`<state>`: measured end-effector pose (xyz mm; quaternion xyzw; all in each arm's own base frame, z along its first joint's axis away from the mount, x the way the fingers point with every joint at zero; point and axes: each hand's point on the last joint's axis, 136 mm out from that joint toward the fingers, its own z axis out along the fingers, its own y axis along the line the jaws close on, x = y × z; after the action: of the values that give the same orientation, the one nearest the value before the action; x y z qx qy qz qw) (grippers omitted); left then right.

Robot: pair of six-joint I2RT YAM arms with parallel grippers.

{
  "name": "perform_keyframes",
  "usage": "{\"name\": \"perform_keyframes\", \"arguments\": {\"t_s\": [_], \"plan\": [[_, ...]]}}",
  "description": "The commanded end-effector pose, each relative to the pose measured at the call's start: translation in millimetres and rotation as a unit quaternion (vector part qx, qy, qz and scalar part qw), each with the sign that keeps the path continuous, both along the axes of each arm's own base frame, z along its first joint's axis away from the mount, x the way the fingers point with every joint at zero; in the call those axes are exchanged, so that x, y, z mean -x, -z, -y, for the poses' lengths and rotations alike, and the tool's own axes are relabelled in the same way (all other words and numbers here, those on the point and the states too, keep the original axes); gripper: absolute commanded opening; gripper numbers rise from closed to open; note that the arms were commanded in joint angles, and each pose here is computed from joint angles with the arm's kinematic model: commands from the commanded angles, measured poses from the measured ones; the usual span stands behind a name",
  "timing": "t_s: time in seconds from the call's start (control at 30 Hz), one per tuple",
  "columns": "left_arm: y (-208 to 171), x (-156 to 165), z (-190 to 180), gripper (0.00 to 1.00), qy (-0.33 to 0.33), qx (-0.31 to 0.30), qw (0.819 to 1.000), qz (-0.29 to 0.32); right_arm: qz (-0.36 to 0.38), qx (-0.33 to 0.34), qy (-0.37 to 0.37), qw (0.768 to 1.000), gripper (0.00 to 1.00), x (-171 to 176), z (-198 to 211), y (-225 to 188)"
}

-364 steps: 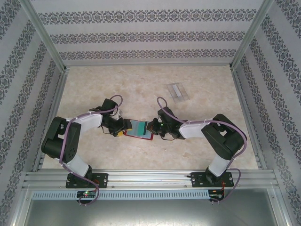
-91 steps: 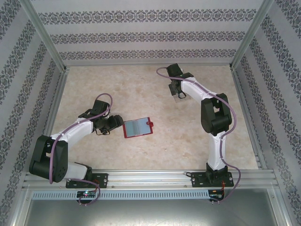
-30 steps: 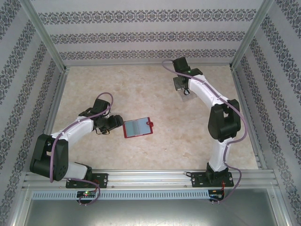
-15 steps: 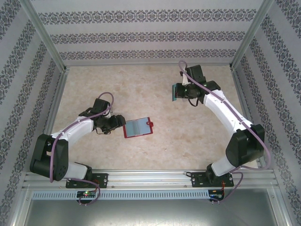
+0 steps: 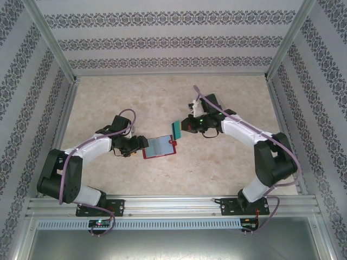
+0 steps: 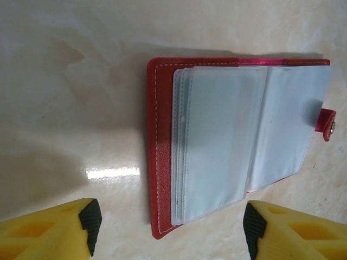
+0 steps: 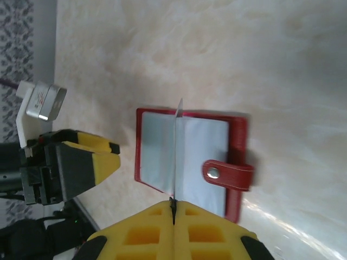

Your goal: Put the credit cards into the card holder

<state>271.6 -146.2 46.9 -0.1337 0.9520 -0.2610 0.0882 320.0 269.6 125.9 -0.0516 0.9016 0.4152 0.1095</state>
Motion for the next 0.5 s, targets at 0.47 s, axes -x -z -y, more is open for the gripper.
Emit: {"name": "perform_keyframes", "arguments": {"t_s": [0.47], "plan": [[13,9,10,0.69,0.015,0.002,0.999,-0.034,-0.055,-0.045,-0.059,0.996,0.0,13,-54,50]]}}
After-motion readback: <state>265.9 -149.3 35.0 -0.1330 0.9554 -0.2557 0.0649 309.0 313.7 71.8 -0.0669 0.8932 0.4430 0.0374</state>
